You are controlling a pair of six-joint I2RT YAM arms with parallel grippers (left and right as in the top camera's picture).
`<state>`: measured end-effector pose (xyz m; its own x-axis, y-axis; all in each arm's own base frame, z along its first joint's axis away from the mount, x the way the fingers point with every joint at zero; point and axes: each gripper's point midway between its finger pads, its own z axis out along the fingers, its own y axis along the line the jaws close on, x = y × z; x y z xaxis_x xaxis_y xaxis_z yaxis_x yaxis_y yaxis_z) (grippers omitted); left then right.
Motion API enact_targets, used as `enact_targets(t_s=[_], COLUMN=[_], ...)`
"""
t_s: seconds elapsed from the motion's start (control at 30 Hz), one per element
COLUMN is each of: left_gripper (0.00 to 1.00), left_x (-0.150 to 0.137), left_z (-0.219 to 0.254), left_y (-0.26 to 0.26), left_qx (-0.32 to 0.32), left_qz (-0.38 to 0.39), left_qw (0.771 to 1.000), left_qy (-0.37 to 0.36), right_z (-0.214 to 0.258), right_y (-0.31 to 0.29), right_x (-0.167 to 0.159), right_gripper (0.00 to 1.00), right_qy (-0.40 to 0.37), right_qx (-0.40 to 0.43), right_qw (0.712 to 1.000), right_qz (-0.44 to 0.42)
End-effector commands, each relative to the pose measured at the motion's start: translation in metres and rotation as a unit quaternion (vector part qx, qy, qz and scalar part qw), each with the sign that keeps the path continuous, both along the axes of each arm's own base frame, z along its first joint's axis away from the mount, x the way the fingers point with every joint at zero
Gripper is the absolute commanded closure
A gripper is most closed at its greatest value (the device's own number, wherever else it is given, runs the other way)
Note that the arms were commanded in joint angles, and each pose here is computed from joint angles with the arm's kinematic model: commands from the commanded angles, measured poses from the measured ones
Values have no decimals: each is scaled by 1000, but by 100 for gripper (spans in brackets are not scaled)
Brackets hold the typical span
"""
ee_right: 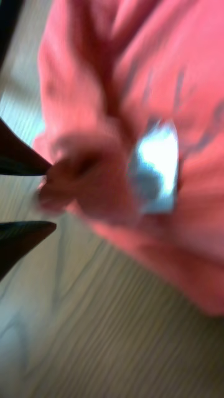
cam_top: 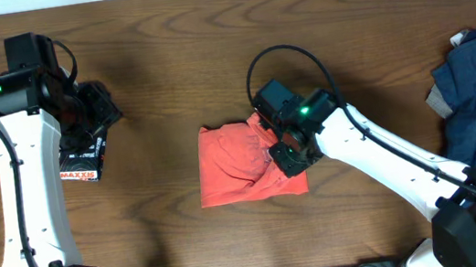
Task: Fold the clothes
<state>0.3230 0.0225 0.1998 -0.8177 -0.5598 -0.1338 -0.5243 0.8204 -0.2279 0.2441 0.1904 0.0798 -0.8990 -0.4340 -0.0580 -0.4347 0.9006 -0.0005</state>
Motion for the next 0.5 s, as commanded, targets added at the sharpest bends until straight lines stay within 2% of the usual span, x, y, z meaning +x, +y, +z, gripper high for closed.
enact_targets(t_s=[0.0,0.1,0.17,0.27,0.37,0.47], left_gripper=[39,39,39,39,39,39], left_x=[-7,-6,-6,-3,0,2], left_z=[-5,-5,-5,-6,-12,-23], left_y=[-4,-15,-25,-38,-51,-64], left_qx=[2,-4,-6,-2,-2,-9], left_qz=[-21,-42,-61,-94,-113,-131], left_qw=[1000,999,998,996,994,991], left_qy=[14,12,10,6,5,11], right_z=[-16,-29,-34,-25,6,46], right_y=[-30,-46,-53,-51,-19,34], right_x=[2,-4,-5,3,21,31], right_gripper=[73,72,83,86,81,76], right_qy=[-11,-2,1,-4,-17,-30], right_qx=[-60,-77,-79,-61,28,159], right_qw=[997,994,990,989,992,987], right_qz=[-48,-80,-116,-134,-119,-23])
